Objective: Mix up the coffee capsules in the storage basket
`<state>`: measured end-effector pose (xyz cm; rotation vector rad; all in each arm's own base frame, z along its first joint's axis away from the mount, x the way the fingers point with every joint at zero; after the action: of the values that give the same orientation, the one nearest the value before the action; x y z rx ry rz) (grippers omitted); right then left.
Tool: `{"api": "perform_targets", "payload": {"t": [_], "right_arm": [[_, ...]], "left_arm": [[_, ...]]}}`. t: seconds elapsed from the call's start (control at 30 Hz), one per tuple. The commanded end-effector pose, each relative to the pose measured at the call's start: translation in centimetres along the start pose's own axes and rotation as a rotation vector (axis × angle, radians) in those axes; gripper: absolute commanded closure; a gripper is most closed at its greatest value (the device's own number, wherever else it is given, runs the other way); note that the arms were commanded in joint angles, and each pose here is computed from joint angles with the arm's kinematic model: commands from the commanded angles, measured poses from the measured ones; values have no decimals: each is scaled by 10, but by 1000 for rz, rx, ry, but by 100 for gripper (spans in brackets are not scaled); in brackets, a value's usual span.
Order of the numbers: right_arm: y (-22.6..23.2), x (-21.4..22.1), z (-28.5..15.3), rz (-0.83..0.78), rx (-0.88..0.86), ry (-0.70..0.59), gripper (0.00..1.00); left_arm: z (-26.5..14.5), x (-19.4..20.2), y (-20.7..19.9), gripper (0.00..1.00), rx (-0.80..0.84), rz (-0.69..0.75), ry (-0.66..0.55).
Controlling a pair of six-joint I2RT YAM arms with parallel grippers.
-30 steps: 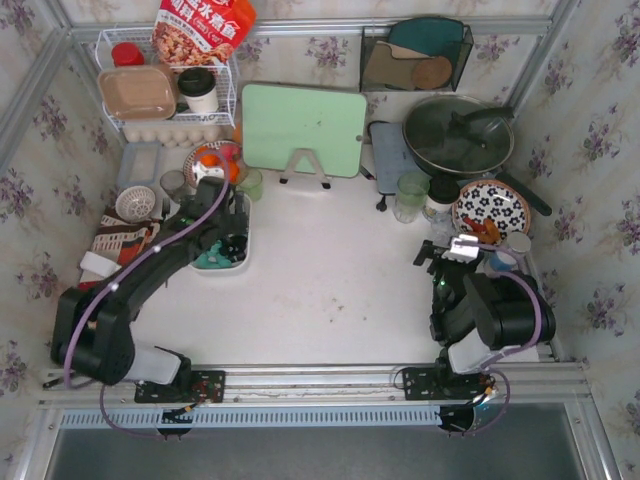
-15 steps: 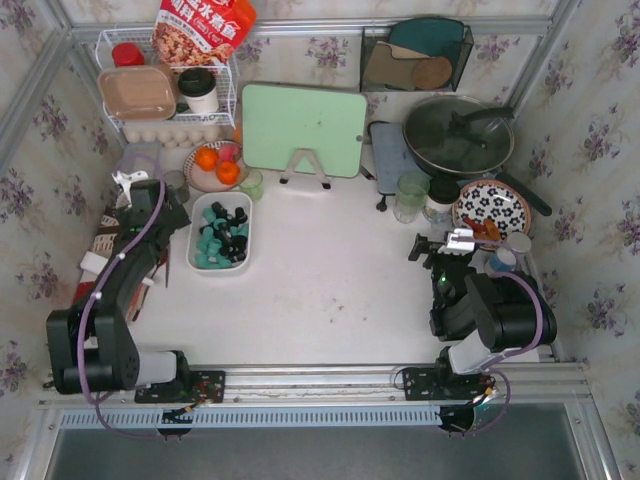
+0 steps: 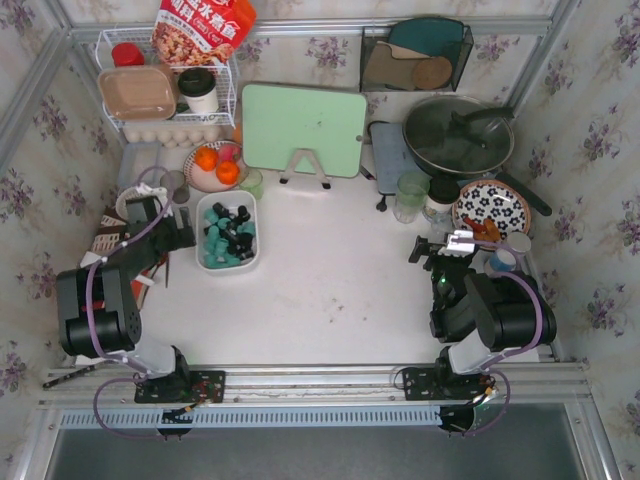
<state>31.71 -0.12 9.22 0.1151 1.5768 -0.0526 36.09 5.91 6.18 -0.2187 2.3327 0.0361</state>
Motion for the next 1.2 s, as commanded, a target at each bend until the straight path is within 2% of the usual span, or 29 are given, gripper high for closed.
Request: {"api": "perform_targets", "payload": {"t": [0.0, 0.1, 0.2, 0.5, 0.57, 0.73, 0.93, 1.17], "right_arm": [[0, -34, 5, 22, 7, -144, 0], [-1, -34, 7, 26, 18, -139, 0], [1, -30, 13, 20, 15, -112, 0], [5, -31, 11, 10, -13, -120, 0], [5, -32, 11, 9, -16, -125, 0], [5, -31, 11, 9, -18, -121, 0], [6, -31, 10, 6, -20, -122, 0], [5, -31, 12, 5, -15, -117, 0]], "left_arm": [[3, -12, -52, 7, 381, 175, -85], [-3, -6, -58, 5, 441, 195, -87], [-7, -7, -49, 1, 377, 165, -140], [-14, -6, -38, 0, 255, 159, -228], [-16, -2, -49, 0, 261, 215, -226], [-29, -5, -81, 0, 258, 300, -337], [-6, 5, -72, 0, 190, 225, -404], [-3, 5, -66, 0, 141, 195, -381]]}}
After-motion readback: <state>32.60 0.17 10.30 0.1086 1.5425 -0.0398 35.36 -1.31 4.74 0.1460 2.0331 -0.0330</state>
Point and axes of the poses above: each gripper's point midway between its finger pads, its own z axis out along the fingers, its own y axis along the line the jaws close on, x = y × z, the point moved 2 cm from there along -z, back along the fingers, and after that the axes turned 1 degree about -z, right-handed, at the moved point
